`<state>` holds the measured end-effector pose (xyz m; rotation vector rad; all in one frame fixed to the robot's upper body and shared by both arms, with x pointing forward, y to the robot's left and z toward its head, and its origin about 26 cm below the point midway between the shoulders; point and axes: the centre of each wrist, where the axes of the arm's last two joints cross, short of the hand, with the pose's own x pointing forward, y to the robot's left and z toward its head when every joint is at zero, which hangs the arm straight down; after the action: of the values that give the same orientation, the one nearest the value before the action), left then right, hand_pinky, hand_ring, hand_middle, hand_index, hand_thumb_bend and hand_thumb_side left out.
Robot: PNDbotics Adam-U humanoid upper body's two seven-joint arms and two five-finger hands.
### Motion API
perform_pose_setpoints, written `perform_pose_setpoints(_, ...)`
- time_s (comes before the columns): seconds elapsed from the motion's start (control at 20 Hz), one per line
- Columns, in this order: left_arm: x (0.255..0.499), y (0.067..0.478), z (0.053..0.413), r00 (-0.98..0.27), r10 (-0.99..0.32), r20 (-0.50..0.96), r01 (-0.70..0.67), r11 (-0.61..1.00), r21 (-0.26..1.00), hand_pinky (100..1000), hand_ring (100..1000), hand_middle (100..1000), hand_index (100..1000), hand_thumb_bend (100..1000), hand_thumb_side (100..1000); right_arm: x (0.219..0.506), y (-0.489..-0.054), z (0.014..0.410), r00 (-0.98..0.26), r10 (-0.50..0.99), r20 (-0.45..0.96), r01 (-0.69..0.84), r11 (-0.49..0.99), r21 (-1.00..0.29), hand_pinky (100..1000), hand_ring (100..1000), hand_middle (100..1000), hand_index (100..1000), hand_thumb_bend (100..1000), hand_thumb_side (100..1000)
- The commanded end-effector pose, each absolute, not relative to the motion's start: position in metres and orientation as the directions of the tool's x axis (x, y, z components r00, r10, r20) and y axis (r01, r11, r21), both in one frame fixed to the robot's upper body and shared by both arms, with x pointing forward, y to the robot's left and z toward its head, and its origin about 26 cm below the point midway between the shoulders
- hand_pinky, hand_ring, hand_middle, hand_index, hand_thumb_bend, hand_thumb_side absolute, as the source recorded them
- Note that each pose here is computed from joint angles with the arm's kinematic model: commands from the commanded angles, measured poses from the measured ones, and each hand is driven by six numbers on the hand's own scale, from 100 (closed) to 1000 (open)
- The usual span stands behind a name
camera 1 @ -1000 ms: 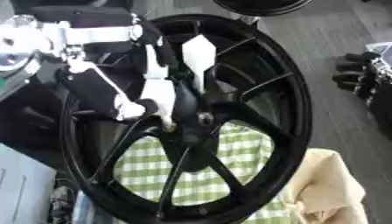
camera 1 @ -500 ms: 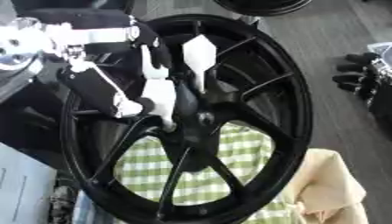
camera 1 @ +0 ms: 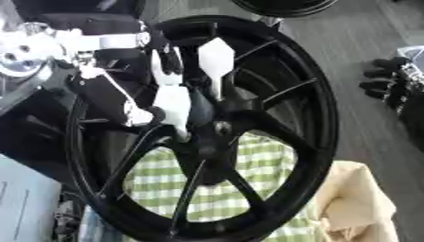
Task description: Pull the pin out of the wheel hub.
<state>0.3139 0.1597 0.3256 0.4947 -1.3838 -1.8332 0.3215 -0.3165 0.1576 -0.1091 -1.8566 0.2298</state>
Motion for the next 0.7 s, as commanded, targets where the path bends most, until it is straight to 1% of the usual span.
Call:
perform_pose_setpoints(0.05, 0.314, 0.162, 0.33, -0.589, -0.796, 0.141, 0.381, -0.12, 0.917, 674, 582, 659, 772, 359, 153, 0.322, -0.32, 0.167, -0.316, 0.222, 0.922, -0.035, 0.969, -0.245, 849, 752, 735, 850, 100, 850)
perform_pose_setpoints(0.7, 0.324, 0.162, 0.322, -0.572, -0.809, 0.135, 0.396, -0.128, 0.909, 670, 575, 645, 764, 372, 155, 0.322, -0.32, 0.168, -0.317, 0.221, 0.922, -0.038, 0.969, -0.245, 849, 753, 737, 850, 100, 851)
